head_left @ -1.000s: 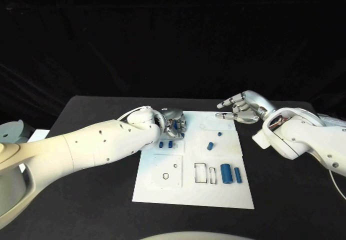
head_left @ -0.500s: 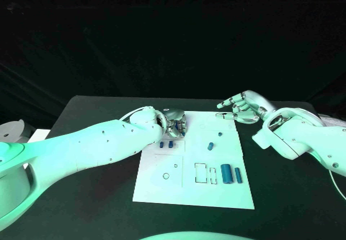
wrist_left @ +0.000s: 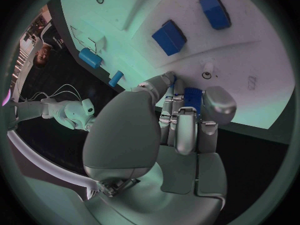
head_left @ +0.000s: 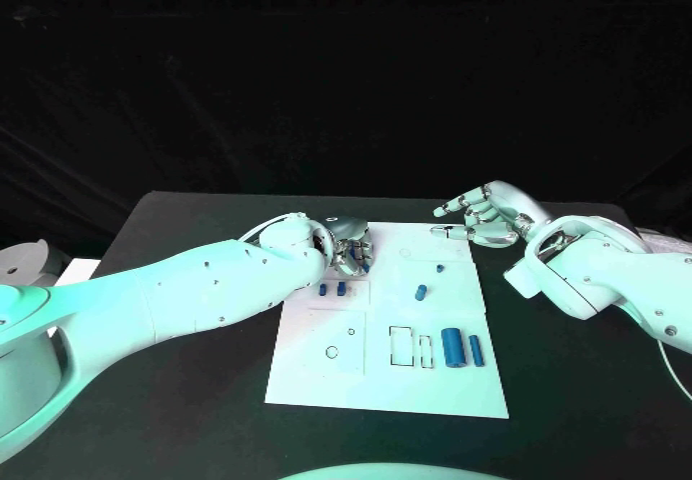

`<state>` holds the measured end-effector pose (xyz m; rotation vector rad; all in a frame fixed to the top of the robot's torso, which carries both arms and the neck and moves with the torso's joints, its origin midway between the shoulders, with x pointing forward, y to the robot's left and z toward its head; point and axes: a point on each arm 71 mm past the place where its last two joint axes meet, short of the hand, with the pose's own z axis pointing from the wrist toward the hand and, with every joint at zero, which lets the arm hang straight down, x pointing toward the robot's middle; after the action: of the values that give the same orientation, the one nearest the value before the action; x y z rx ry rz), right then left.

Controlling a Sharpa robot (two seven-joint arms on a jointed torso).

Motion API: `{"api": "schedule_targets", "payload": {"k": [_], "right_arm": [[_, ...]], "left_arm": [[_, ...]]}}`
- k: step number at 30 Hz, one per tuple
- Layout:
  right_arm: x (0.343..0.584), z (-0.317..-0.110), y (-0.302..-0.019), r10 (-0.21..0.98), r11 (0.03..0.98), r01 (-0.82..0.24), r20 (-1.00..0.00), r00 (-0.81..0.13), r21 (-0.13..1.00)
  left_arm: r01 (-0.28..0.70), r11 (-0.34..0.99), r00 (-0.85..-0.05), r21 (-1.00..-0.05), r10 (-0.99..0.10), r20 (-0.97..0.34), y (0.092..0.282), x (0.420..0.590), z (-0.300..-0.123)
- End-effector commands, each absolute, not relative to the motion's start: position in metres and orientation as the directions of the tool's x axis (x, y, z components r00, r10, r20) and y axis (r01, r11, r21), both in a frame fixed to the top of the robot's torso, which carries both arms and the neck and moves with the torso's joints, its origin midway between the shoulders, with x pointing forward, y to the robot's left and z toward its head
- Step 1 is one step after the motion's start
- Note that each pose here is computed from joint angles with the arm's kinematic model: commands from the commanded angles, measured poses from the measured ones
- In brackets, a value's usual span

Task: Assemble the parts on the task board

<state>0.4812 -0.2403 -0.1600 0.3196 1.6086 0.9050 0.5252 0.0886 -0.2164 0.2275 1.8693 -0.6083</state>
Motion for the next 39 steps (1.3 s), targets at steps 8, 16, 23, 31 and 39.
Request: {"api": "schedule_targets", "payload": {"k": [8, 16, 23, 31, 39], "right_arm": [[0.481, -0.16, -0.239, 0.643, 0.659, -0.283, -0.717, -0.27, 0.697], [0.482, -0.162, -0.24, 0.643, 0.66, -0.279, -0.716, -0.27, 0.698], [0.481, -0.163, -0.241, 0.644, 0.661, -0.275, -0.716, -0.27, 0.698], [0.481, -0.164, -0.242, 0.644, 0.662, -0.272, -0.716, -0.27, 0.698], [0.481, -0.164, -0.242, 0.644, 0.662, -0.273, -0.716, -0.271, 0.698]], "left_arm": [[0.406, 0.816, -0.371, -0.412, -0.264, -0.89, 0.097, 0.52, -0.209], [0.348, 0.796, -0.407, -0.494, -0.346, -0.845, 0.118, 0.516, -0.199], [0.313, 0.8, -0.415, -0.512, -0.37, -0.831, 0.141, 0.513, -0.197], [0.277, 0.822, -0.431, -0.497, -0.356, -0.829, 0.158, 0.513, -0.2], [0.267, 0.831, -0.445, -0.487, -0.342, -0.828, 0.16, 0.512, -0.202]]}}
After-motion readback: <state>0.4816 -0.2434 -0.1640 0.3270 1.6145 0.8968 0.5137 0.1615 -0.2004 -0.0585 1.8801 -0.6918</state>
